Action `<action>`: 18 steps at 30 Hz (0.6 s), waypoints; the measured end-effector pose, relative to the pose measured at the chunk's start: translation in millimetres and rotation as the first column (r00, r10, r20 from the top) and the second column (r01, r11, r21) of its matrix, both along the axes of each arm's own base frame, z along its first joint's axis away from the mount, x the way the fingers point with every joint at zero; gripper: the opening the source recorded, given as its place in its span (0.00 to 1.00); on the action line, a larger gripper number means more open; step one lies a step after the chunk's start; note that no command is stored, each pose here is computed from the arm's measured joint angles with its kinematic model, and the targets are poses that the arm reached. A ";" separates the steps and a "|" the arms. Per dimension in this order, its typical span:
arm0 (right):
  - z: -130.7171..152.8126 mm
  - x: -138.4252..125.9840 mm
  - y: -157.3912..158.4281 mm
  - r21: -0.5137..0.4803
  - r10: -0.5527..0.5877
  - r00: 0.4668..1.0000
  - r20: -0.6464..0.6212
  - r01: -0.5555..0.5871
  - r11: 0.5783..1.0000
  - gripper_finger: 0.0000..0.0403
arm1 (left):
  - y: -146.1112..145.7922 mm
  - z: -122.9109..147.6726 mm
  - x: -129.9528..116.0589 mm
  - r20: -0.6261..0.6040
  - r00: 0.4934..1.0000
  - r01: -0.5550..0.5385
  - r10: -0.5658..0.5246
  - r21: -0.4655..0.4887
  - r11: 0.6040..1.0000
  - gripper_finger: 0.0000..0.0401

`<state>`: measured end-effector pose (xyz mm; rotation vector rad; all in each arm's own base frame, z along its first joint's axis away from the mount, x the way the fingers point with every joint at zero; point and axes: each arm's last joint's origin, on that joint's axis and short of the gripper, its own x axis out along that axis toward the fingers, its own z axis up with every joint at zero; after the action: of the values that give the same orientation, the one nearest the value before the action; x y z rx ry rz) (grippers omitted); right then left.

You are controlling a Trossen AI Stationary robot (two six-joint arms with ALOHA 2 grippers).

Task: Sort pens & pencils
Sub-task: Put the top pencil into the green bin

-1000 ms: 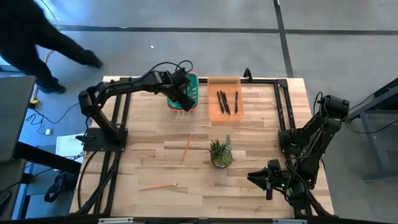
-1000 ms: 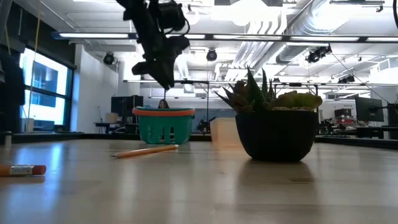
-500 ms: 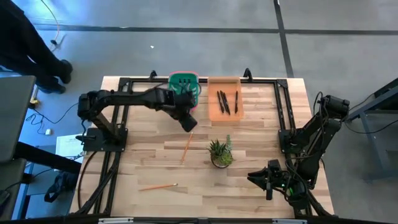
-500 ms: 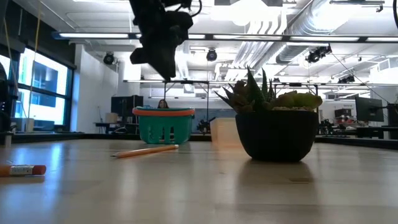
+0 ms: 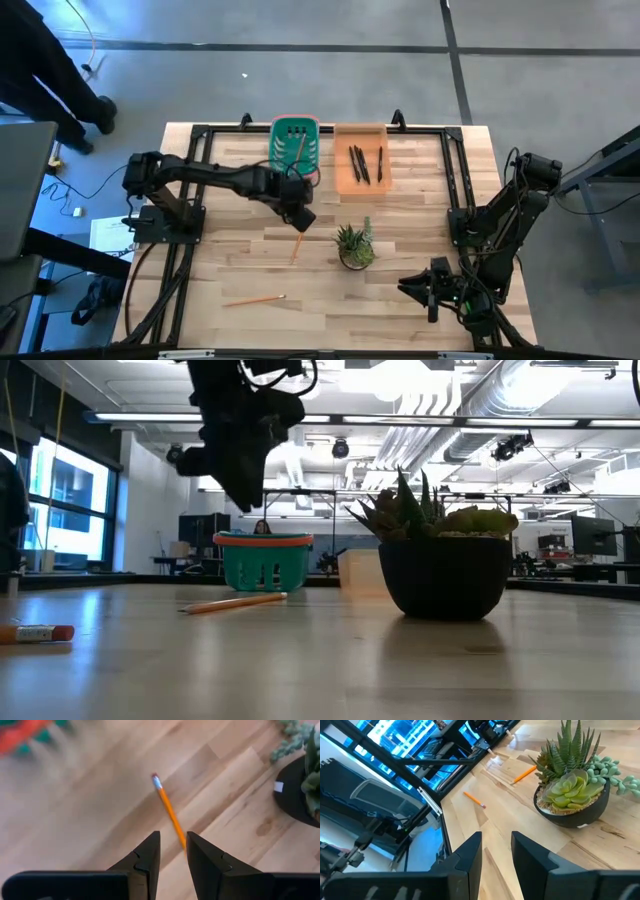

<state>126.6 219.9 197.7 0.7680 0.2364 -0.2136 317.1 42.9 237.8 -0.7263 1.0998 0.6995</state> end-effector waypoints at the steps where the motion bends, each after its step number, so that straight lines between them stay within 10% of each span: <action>1: -0.1 -0.1 0.1 0.001 0.003 1.000 -0.003 -0.003 1.000 0.24 | -3.4 -3.8 0.3 0.008 1.000 -0.010 0.010 -0.007 1.000 0.21; 18: -0.9 -0.3 1.1 0.003 0.037 0.999 -0.032 -0.037 0.999 0.24 | -35.5 -50.2 -4.3 0.061 0.974 -0.204 0.218 -0.181 0.962 0.21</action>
<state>126.3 220.9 196.8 0.7628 0.2809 -0.1901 312.9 7.5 187.6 -1.0245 1.0271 0.7543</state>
